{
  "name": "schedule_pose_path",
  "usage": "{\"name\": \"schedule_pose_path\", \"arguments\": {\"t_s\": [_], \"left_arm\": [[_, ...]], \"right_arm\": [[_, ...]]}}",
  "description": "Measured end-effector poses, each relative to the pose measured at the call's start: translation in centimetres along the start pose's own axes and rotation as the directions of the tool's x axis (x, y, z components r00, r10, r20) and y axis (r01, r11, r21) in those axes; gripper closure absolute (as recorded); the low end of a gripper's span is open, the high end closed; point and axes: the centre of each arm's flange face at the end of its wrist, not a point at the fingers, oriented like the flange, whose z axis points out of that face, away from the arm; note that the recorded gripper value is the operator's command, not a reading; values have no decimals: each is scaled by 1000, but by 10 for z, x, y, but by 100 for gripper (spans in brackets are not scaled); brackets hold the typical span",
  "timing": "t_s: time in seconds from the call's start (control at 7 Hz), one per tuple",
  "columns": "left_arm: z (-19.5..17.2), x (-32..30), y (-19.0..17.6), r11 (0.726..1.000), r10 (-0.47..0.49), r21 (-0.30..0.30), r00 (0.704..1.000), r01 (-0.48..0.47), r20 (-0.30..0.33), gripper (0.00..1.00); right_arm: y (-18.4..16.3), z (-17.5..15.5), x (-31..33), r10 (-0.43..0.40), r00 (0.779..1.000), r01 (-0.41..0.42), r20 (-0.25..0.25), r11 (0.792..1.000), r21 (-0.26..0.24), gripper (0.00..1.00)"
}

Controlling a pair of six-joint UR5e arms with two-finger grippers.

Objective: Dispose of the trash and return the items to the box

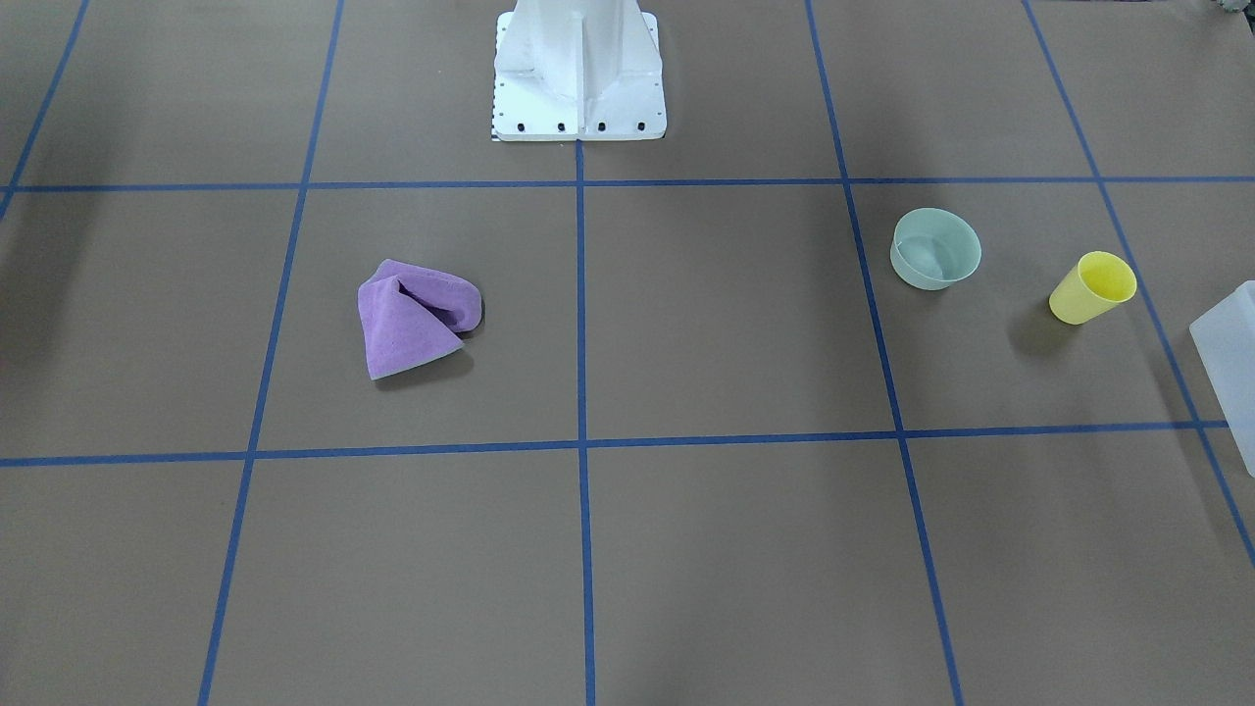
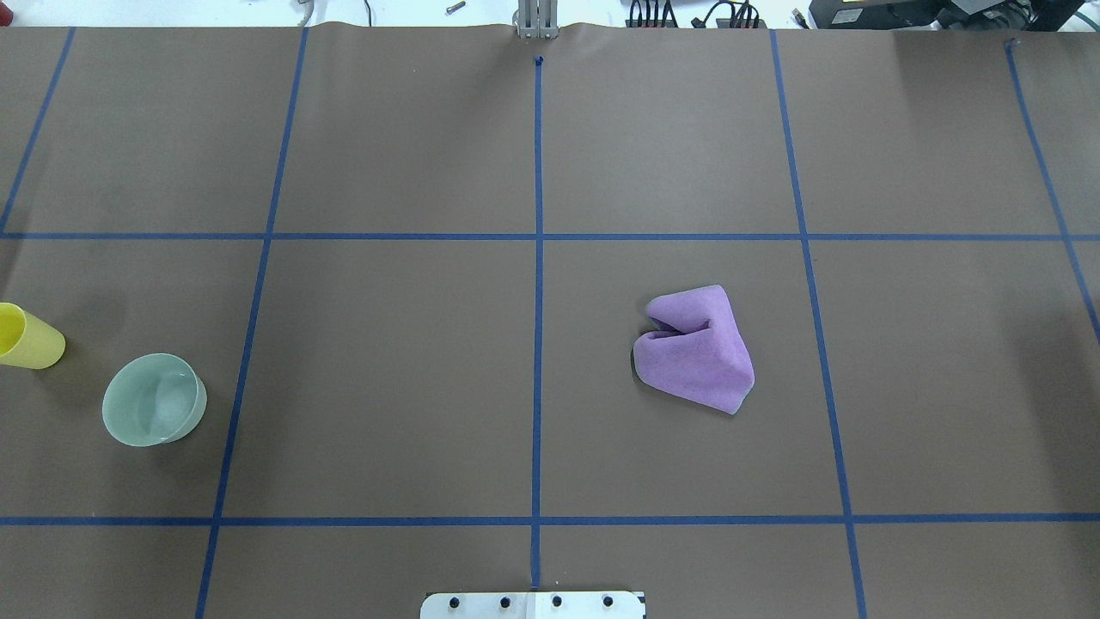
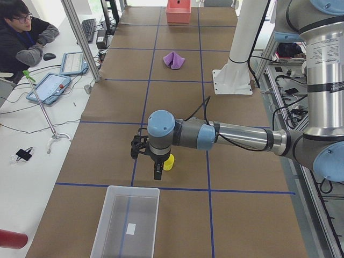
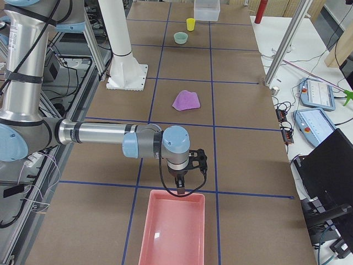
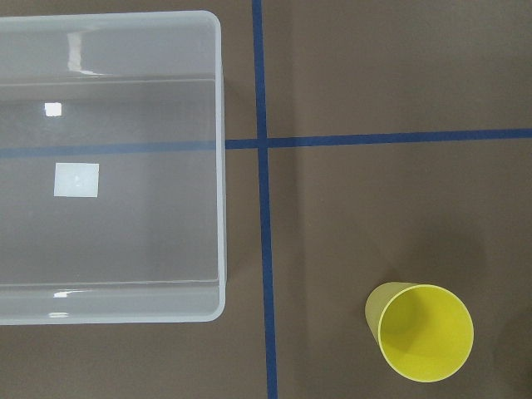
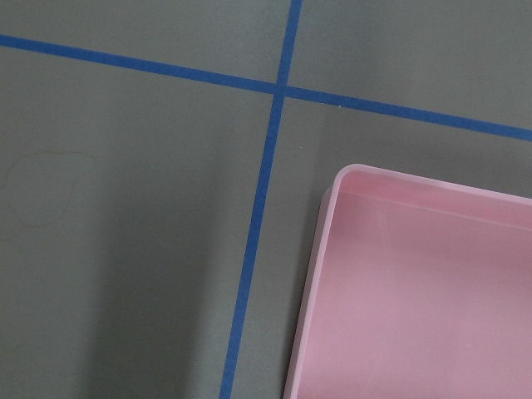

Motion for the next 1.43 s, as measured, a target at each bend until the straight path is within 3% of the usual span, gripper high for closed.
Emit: {"name": "schedule_pose_path", "arguments": {"t_s": [0.29,0.57,1.0,1.43], "left_arm": [[-6,7,-9,999,31,26,1000,-31,-1,2],[-20,26,-39,988,118,102,993,-117,-1,2],[-21,42,-56,970,192,151,981,-189,-4,2],[30,67,-60,960,270,87,963,-267,-19,2]], "right_arm": [[-4,-3,-3,-11,1000,11,0,1000,12,0],[-10,-9,-8,-53,999,53,-8,997,56,0],[-43,-16,-40,-78,997,79,-13,991,110,0],[-73,8,-111,-5,1000,5,-1,990,142,0]]}}
